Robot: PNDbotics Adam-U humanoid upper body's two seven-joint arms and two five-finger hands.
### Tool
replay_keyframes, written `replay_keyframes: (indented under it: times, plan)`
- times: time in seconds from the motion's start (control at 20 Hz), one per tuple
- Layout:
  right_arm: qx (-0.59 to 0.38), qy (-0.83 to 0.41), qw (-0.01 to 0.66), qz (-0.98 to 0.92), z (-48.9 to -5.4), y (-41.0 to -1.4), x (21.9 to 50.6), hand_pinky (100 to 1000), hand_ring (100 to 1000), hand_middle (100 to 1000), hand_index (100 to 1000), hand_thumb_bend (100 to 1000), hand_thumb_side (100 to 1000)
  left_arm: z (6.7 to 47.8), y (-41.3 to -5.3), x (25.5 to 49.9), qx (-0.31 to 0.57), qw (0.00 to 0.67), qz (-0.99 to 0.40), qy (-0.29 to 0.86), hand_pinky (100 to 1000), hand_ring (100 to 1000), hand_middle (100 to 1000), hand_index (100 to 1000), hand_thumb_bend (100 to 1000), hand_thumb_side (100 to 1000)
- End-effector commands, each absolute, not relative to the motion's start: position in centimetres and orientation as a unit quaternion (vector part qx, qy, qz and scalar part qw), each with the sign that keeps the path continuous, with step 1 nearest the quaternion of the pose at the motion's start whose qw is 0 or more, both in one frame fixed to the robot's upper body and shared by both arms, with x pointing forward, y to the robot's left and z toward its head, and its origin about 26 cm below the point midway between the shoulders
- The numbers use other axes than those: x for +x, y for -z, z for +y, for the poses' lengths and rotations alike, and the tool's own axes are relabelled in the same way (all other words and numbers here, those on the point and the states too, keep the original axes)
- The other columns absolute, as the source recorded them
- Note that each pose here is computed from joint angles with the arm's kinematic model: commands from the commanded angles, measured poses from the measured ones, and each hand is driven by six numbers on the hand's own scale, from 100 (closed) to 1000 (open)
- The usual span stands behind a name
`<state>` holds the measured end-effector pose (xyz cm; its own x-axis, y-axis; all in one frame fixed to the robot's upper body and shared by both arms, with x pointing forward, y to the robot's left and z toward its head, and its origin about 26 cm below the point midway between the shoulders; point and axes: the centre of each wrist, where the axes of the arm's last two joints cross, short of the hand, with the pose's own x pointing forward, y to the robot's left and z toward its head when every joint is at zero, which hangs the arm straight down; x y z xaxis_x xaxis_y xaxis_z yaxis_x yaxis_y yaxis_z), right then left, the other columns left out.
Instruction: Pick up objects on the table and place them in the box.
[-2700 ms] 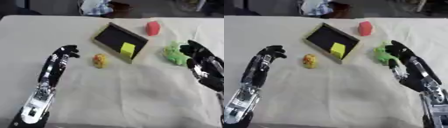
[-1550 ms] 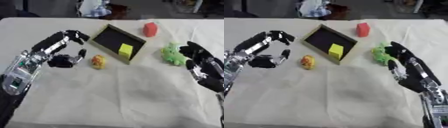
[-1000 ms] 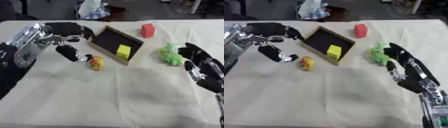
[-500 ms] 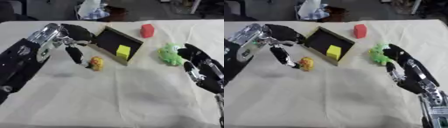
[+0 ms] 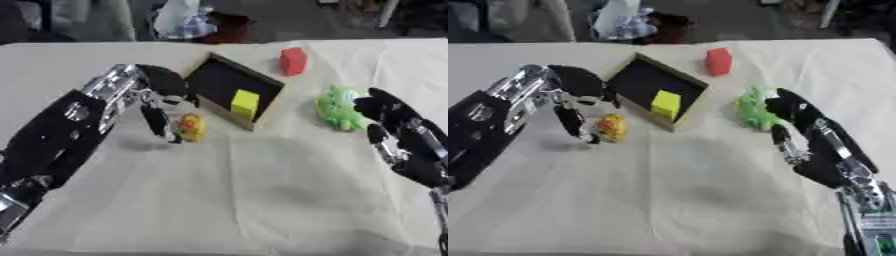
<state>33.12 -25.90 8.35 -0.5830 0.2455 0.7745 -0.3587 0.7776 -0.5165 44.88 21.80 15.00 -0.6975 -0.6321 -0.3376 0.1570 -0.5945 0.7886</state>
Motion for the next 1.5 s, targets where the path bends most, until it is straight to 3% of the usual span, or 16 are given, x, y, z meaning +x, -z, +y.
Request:
replay_keyframes:
  times: [0.05,0.5,0.95,1.3,1.5]
  plan:
    - [0.030,-0.336,0.448,-0.828,-26.1,-9.0,33.2,948,895,856,1000,100,535,22.0,-16.4,45.4,0.333,0.231,-0.399,0.822,759,768,786,894,443,412]
    - [0.032,-0.335,0.449,-0.828,-26.1,-9.0,33.2,948,896,857,1000,100,535,21.9,-15.2,45.5,0.330,0.242,-0.429,0.805,738,711,720,832,320,359]
    - [0.031,-0.333,0.449,-0.828,-26.1,-9.0,33.2,949,897,857,1000,100,536,22.3,-15.8,45.2,0.320,0.254,-0.483,0.775,691,557,533,648,100,280]
    - [0.031,-0.333,0.451,-0.827,-26.1,-8.9,33.2,949,898,858,1000,100,536,22.9,-19.7,44.7,0.323,0.275,-0.539,0.728,689,544,517,634,100,258]
    - [0.034,-0.334,0.451,-0.827,-26.0,-8.8,33.2,949,898,858,1000,100,537,22.9,-21.3,45.8,0.356,0.297,-0.535,0.707,686,553,528,649,100,260]
